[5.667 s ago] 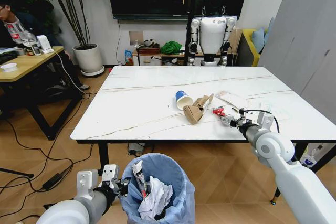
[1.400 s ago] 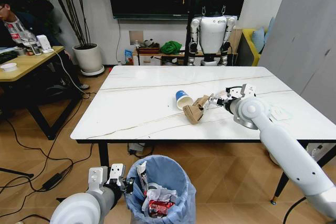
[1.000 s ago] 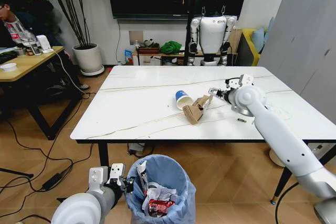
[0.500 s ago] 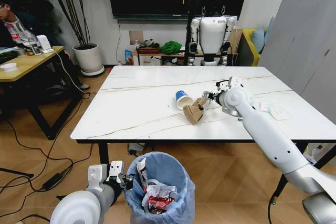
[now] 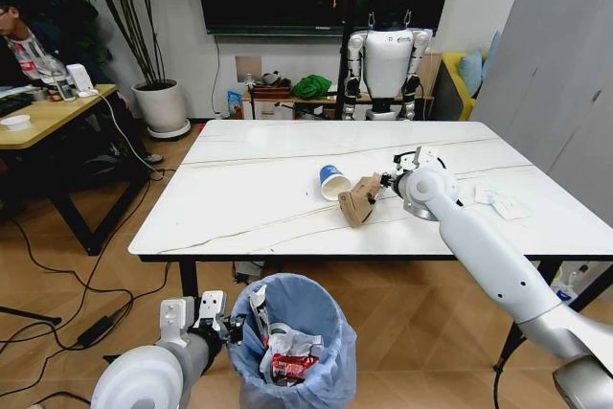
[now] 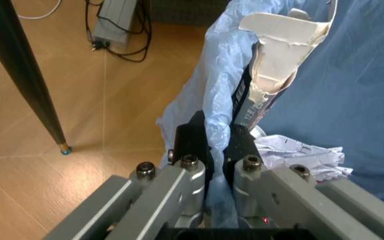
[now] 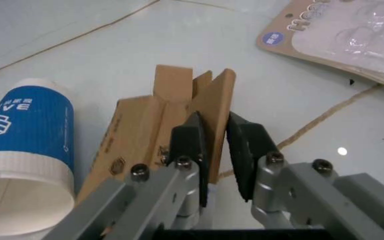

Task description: Pick up the trash bin and place the trash from the table into it.

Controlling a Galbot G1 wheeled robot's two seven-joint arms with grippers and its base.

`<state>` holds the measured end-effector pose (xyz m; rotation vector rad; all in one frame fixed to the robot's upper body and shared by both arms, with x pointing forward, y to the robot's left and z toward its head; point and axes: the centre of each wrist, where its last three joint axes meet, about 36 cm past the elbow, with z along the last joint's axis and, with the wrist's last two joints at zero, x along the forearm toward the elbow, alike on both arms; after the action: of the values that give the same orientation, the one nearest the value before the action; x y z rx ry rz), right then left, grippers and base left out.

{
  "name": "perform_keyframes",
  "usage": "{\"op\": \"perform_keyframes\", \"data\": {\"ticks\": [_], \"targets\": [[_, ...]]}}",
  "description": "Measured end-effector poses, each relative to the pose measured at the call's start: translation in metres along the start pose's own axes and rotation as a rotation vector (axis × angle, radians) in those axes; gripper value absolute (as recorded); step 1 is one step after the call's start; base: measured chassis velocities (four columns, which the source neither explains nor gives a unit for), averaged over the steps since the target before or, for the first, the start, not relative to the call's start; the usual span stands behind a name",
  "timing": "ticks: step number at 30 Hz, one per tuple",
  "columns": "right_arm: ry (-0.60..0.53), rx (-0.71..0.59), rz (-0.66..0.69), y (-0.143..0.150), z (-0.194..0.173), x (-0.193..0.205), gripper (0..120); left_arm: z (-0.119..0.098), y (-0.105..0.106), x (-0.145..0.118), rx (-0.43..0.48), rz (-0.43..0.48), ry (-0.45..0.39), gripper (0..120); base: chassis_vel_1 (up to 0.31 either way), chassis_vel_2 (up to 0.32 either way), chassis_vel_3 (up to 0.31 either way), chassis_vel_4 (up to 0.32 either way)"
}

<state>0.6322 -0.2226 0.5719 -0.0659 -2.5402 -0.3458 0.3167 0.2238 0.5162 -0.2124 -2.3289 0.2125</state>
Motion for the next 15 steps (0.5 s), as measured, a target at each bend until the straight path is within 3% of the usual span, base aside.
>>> {"op": "perform_keyframes", "data": {"ticks": [3, 9, 15], "targets": [[-0.014, -0.007, 0.007, -0.002, 0.001, 0.005, 0, 0.002, -0.001, -0.001, 0.000, -0.001, 0.003, 0, 0.000, 0.000, 0.000, 0.000], [-0.035, -0.028, 0.003, -0.006, 0.003, 0.016, 0, 0.001, 0.000, -0.002, -0.001, -0.001, 0.001, 0, 0.000, 0.000, 0.000, 0.000], [-0.113, -0.078, -0.072, -0.009, -0.008, 0.053, 0, 0.001, 0.001, -0.005, 0.005, -0.005, 0.007, 0, 0.000, 0.000, 0.000, 0.000]]}}
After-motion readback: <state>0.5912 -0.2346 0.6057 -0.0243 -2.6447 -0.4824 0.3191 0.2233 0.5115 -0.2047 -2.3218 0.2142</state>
